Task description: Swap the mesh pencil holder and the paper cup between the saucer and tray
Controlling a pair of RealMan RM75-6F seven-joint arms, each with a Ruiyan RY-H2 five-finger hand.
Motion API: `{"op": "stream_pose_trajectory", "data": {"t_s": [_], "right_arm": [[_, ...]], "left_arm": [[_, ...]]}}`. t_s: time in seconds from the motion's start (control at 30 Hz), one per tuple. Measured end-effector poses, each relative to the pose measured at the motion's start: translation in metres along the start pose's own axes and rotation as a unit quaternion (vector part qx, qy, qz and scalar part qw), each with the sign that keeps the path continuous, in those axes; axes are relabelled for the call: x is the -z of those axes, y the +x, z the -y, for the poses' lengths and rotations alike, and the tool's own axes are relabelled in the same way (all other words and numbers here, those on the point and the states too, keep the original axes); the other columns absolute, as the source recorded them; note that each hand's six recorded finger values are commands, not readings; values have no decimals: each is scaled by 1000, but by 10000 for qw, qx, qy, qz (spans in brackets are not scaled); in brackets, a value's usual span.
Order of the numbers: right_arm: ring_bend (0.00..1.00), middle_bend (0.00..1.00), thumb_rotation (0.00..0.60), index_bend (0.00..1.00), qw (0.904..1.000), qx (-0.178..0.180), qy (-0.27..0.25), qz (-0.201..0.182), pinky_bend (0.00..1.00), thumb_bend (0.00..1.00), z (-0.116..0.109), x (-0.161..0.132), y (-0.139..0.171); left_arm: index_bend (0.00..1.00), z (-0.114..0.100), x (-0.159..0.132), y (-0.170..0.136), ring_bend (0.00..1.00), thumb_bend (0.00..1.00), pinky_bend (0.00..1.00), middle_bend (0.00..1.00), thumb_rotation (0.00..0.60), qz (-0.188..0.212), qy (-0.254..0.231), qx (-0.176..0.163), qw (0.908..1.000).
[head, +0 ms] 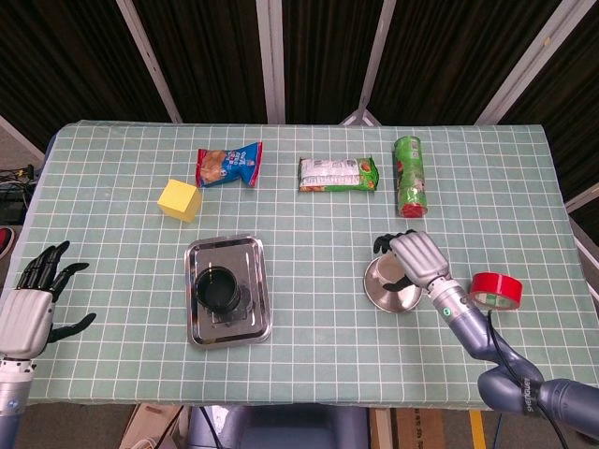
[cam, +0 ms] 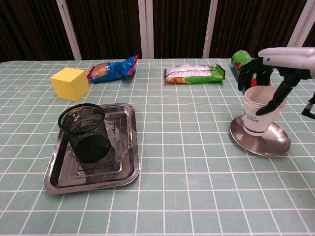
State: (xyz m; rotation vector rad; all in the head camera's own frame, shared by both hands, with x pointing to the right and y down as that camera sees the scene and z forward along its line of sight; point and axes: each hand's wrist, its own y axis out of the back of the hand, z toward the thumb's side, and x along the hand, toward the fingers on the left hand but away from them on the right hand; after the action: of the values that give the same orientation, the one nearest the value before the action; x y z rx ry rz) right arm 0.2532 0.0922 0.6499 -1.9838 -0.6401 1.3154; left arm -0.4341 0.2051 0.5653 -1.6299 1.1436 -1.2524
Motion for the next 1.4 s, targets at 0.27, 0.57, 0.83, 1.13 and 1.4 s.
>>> {"op": "stream_pose_trajectory", "data": {"t_s": [0.27,0.57,0.83,1.13,1.4], "right_arm": [[150,120,600,199,9997,-242,-14,-2,111,12,12,8,1],[0,0,600,12,9987,-515,29,6,0,0,8,11,13],[34,0,600,10,9973,448,223,530,0,0,-38,42,59],[0,0,600,11,9702,1714,462,1652,0,0,-27,98,193],[0,0,600,17,9714,1537,857,1596,0,0,2,92,231]], "left_arm": [[257,1,0,0,0,66,107,0,600,-13,20,17,10000],[256,0,4,1,0,66,107,0,600,-77,23,-4,10000],[249,-2,9,-1,0,66,95,0,600,-212,157,73,9996],[233,-6,5,-20,0,66,94,0,600,-527,98,467,9975],[230,-12,-8,-33,0,66,95,0,600,-274,119,532,9981]]}}
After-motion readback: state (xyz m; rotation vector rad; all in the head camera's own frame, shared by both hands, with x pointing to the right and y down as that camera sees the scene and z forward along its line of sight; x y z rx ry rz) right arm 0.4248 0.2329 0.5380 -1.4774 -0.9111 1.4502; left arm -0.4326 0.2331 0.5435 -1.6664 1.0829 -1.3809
